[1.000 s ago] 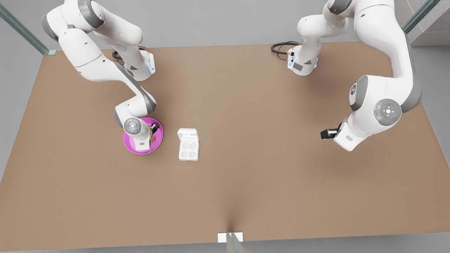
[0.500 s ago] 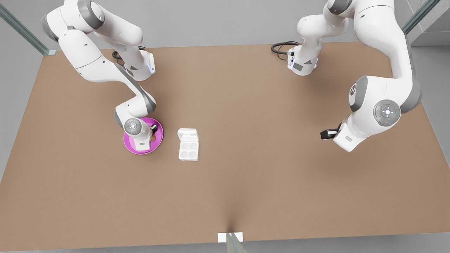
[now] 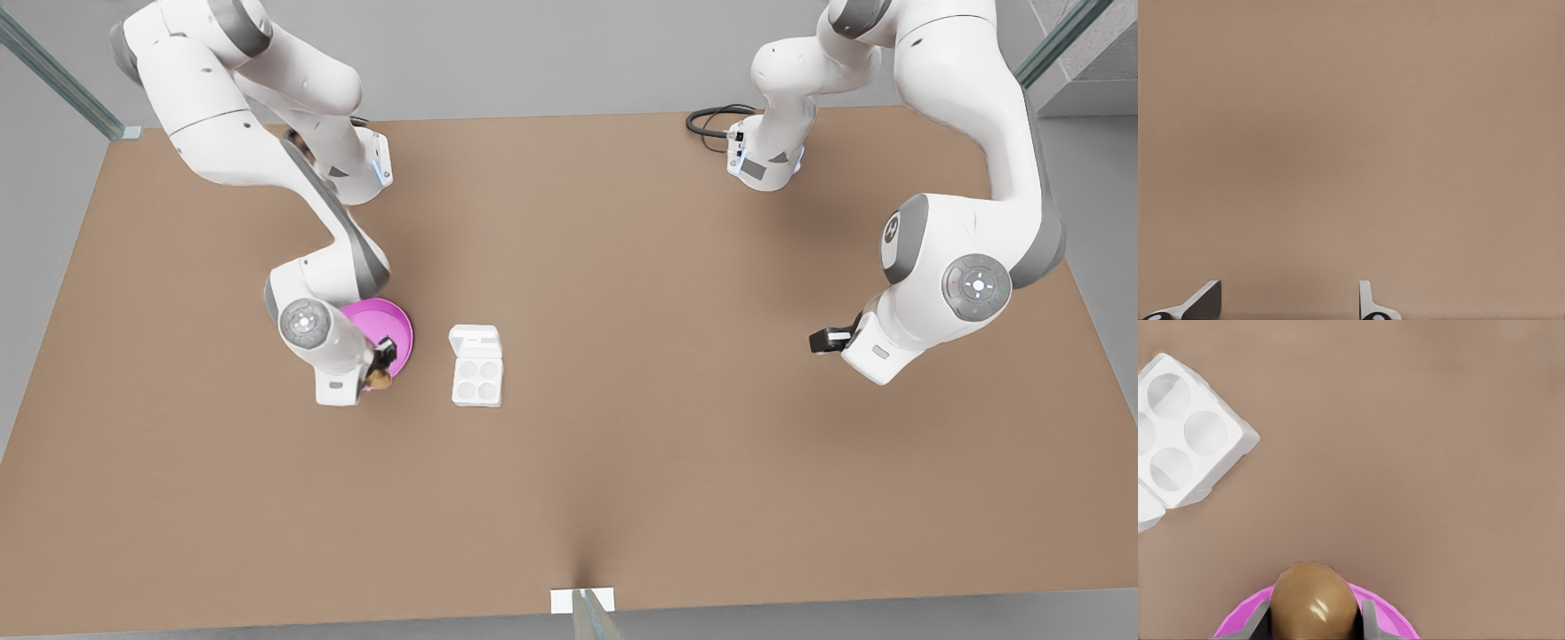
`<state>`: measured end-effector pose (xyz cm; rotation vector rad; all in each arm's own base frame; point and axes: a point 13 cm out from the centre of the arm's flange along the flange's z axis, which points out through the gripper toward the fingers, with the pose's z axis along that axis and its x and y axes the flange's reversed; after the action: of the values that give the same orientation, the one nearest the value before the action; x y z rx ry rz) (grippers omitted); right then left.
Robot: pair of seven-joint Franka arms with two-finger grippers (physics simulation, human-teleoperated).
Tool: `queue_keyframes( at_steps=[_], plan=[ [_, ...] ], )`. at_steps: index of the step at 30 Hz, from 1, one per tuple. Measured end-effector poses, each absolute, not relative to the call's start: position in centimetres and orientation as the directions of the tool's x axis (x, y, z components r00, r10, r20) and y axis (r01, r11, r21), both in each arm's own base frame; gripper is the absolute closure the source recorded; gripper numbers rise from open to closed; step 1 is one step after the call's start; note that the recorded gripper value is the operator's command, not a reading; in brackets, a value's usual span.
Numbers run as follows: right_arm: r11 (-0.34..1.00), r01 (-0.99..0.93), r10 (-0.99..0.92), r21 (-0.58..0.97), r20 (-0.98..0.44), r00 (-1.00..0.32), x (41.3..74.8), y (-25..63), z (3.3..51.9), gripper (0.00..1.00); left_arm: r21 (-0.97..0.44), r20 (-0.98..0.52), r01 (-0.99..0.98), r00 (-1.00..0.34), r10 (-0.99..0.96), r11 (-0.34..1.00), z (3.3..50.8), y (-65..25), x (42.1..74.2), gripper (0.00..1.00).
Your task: Pack egg into the box and close the box lid
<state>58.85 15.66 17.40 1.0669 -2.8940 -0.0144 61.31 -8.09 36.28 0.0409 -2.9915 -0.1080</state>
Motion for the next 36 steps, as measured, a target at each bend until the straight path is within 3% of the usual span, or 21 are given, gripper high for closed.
queue_keyframes(
  at_steps=[3,7,16,31,32,33,36],
  plan=[
    [0.789,-0.615,-0.615,0.019,0.044,-0.787,63.5,19.2,17.7,0.50,0.074,0.146,-0.021,-0.989,-0.031,0.997,36.3,-8.2,61.3,0.00],
    [0.791,-0.611,-0.611,0.020,0.058,-0.789,63.8,26.6,18.2,0.50,0.074,0.147,-0.021,-0.989,-0.031,0.997,36.2,-8.2,61.3,0.00],
    [0.801,-0.591,-0.598,0.098,0.169,-0.783,56.4,32.3,16.7,0.50,0.074,0.148,-0.022,-0.988,-0.033,0.997,36.2,-8.1,61.3,0.00],
    [0.836,-0.536,-0.547,0.115,0.243,-0.801,54.0,33.3,11.7,0.49,0.076,0.149,-0.022,-0.988,-0.033,0.997,36.1,-8.0,61.3,0.00],
    [0.837,-0.535,-0.545,0.114,0.244,-0.802,53.9,33.4,11.6,0.09,0.076,0.148,-0.022,-0.988,-0.033,0.997,36.1,-8.0,61.3,0.00],
    [0.839,-0.533,-0.543,0.112,0.247,-0.803,53.9,33.4,11.5,0.00,0.077,0.148,-0.021,-0.988,-0.032,0.997,36.1,-8.1,61.3,0.00],
    [0.844,-0.526,-0.535,0.108,0.251,-0.807,53.8,33.3,11.4,0.00,0.077,0.149,-0.022,-0.988,-0.033,0.997,36.1,-8.0,61.3,0.00]
  ],
)
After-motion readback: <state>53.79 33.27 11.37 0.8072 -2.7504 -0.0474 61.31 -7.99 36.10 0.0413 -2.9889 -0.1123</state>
